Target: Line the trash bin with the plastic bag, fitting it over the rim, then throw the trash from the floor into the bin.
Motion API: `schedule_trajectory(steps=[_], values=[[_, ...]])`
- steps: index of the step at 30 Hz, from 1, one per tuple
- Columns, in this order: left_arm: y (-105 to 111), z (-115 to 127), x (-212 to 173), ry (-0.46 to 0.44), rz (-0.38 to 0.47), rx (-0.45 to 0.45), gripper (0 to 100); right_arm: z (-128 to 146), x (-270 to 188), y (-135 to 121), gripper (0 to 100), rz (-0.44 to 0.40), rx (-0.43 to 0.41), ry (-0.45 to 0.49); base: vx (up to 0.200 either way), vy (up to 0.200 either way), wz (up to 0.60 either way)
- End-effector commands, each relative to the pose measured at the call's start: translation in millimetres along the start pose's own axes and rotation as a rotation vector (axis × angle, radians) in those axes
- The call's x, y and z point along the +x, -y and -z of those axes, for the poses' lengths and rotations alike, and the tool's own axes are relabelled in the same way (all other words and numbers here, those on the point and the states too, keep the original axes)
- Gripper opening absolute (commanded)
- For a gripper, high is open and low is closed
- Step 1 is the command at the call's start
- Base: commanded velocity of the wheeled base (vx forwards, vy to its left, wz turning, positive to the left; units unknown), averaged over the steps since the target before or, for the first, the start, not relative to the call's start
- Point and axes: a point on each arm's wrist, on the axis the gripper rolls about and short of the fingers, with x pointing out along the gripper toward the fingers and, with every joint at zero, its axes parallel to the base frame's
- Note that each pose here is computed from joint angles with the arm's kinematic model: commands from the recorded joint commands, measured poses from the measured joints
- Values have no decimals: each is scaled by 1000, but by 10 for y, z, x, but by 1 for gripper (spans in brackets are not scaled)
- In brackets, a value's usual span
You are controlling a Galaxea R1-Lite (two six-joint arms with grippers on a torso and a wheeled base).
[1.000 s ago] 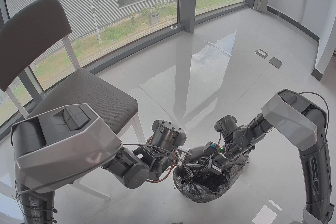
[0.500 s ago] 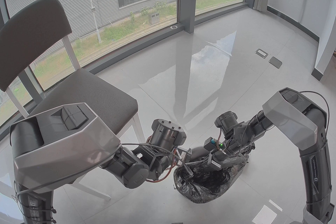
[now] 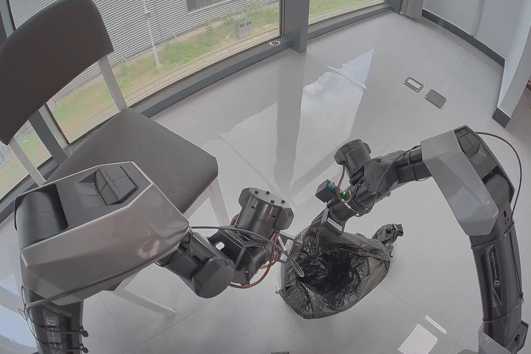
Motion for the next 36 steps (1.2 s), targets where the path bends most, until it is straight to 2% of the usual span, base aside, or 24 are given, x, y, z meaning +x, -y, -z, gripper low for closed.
schedule_trajectory(steps=[1,4,12,15,22,32,36], values=[[-2,21,-3,-6,0,2,100,-10,44,199,0,7,19,-7,0,0,0],[6,20,-1,-2,1,1,100,90,113,190,0,-22,45,-46,0,0,0],[10,58,0,-4,2,1,100,650,637,-18,0,-220,168,-264,0,0,0],[11,67,3,-7,2,2,100,717,695,-69,0,-253,185,-299,0,0,0],[22,96,23,-16,3,3,100,607,549,-29,0,-232,173,-275,0,0,0],[15,131,-13,3,5,2,100,205,62,-10,0,-172,123,-204,0,0,0],[3,136,-64,4,6,6,100,27,-194,19,0,-122,94,-149,0,0,0]])
